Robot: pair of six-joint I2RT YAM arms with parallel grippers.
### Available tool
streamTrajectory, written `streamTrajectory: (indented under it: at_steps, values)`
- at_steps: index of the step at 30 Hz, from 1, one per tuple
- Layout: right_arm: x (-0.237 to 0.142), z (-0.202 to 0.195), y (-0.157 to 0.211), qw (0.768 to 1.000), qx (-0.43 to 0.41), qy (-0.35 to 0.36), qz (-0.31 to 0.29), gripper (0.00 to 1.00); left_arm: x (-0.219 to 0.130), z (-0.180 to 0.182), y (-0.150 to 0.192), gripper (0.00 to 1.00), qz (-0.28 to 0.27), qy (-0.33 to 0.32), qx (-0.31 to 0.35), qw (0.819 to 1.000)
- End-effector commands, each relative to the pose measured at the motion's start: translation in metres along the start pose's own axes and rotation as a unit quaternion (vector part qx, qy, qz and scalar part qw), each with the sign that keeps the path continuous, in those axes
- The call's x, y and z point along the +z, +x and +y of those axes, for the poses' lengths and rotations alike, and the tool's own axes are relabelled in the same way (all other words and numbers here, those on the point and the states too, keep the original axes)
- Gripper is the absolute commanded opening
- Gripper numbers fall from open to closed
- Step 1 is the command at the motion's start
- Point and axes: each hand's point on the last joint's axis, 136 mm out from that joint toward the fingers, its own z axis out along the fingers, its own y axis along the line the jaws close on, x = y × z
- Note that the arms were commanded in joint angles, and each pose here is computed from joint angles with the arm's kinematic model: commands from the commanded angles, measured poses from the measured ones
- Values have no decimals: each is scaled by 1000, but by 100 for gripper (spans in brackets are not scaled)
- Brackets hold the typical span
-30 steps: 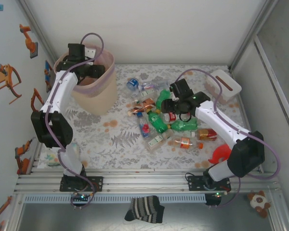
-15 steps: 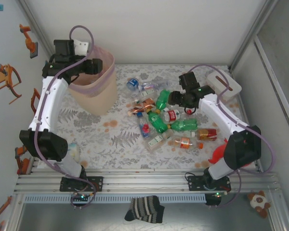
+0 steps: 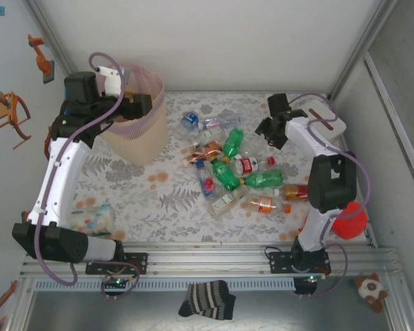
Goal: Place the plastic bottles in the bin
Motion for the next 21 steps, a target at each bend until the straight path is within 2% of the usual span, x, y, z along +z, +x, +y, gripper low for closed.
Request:
streamTrajectory:
  at_steps: [1, 7, 13, 16, 21]
  values:
    - [11, 2, -13, 996, 86, 7, -8, 67, -6, -20, -6, 75, -21, 34, 3, 999]
    - [52, 9, -6, 989, 144, -2, 29, 73, -4, -31, 0, 75, -13, 46, 6, 999]
    - [81, 11, -2, 986, 163, 0, 41, 78, -2, -42, -1, 75, -12, 56, 15, 998]
    - [88, 5, -1, 986, 164, 12, 39, 76, -1, -45, 1, 75, -9, 58, 15, 998]
    - [84, 1, -6, 986, 165, 16, 21, 65, 3, -49, 3, 75, -4, 63, 15, 998]
